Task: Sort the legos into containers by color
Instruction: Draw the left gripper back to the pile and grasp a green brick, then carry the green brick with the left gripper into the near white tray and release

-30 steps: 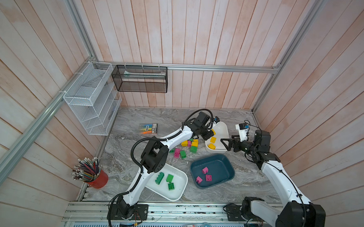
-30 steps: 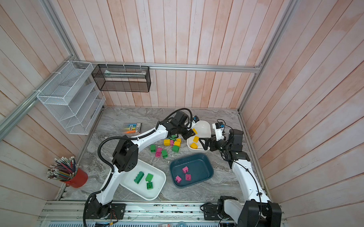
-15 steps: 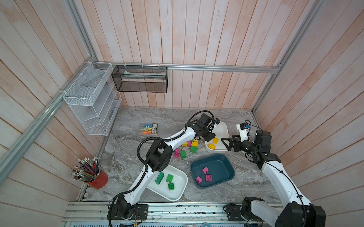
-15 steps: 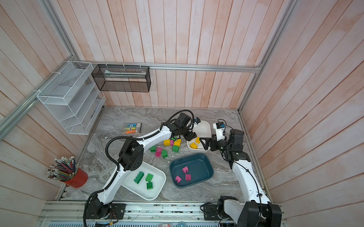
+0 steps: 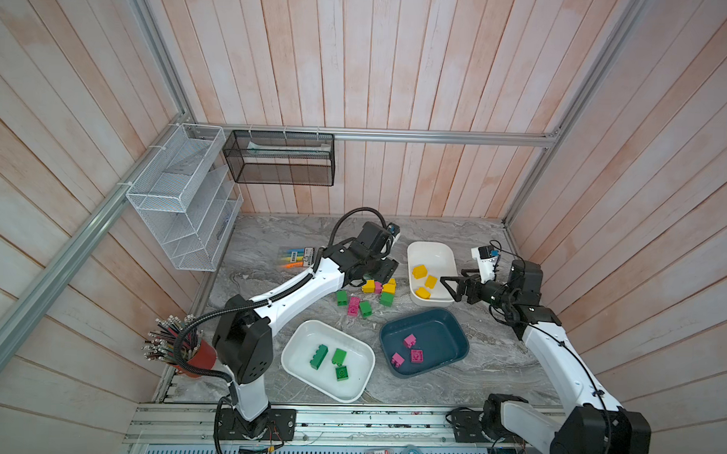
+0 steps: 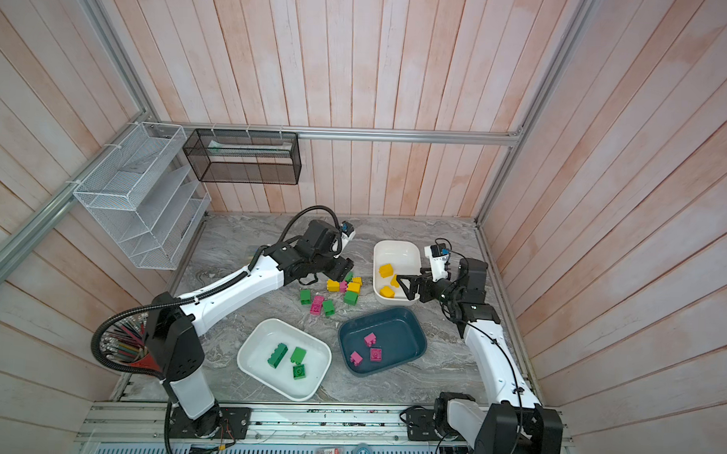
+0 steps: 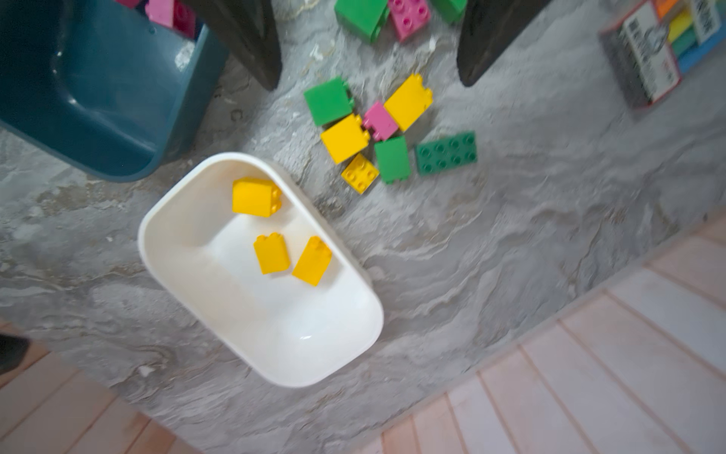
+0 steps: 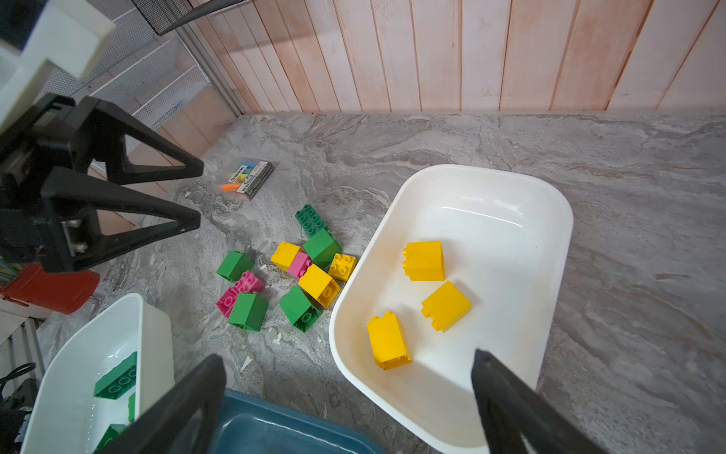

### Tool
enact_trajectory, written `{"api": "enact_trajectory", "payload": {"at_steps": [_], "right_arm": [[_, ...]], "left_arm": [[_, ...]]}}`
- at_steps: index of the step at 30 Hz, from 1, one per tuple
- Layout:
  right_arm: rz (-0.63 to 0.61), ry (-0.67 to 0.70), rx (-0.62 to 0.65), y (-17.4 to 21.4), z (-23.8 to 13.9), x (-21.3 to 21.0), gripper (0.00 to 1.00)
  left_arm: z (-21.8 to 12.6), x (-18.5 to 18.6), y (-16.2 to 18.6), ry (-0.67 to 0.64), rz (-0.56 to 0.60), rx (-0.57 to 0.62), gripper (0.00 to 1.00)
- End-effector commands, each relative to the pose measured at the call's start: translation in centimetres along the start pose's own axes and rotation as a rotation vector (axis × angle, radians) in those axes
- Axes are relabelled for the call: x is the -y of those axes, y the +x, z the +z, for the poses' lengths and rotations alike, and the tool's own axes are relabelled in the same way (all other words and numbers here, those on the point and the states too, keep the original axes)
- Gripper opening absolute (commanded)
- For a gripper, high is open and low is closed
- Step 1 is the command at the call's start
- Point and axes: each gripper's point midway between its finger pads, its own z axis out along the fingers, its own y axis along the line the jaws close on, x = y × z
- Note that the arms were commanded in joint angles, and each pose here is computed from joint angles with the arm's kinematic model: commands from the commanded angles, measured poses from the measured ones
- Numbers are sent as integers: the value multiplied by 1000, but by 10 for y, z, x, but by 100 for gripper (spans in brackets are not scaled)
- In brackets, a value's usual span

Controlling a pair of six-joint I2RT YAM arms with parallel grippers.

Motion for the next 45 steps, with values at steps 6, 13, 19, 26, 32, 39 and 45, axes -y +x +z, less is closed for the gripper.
{"api": "enact_trajectory", "payload": {"at_steps": [6,13,19,26,32,39,45], "right_arm": [[-31,-108,-22,6,16,-29,98],[-60,-197,-50,13,33,-61,98],[-64,-262,-98,26,40,-78,98],[-58,-282,-116,32,44,-83,98],[-44,-307,-145,39,46,-88,98],[-47,-341,-173,46,49,-95,98],[-69,-323,-163,42,48,-94,98]], "left_arm": [[2,-54,116,-165,-330,-274,71],[29,-70,156,-162,-444,-319,70],[50,-74,169,-157,-471,-336,68],[70,-77,154,-142,-485,-302,67],[84,-77,169,-154,-496,-351,60],[92,-72,172,-126,-504,-359,39],[76,-79,159,-151,-483,-338,17]]}}
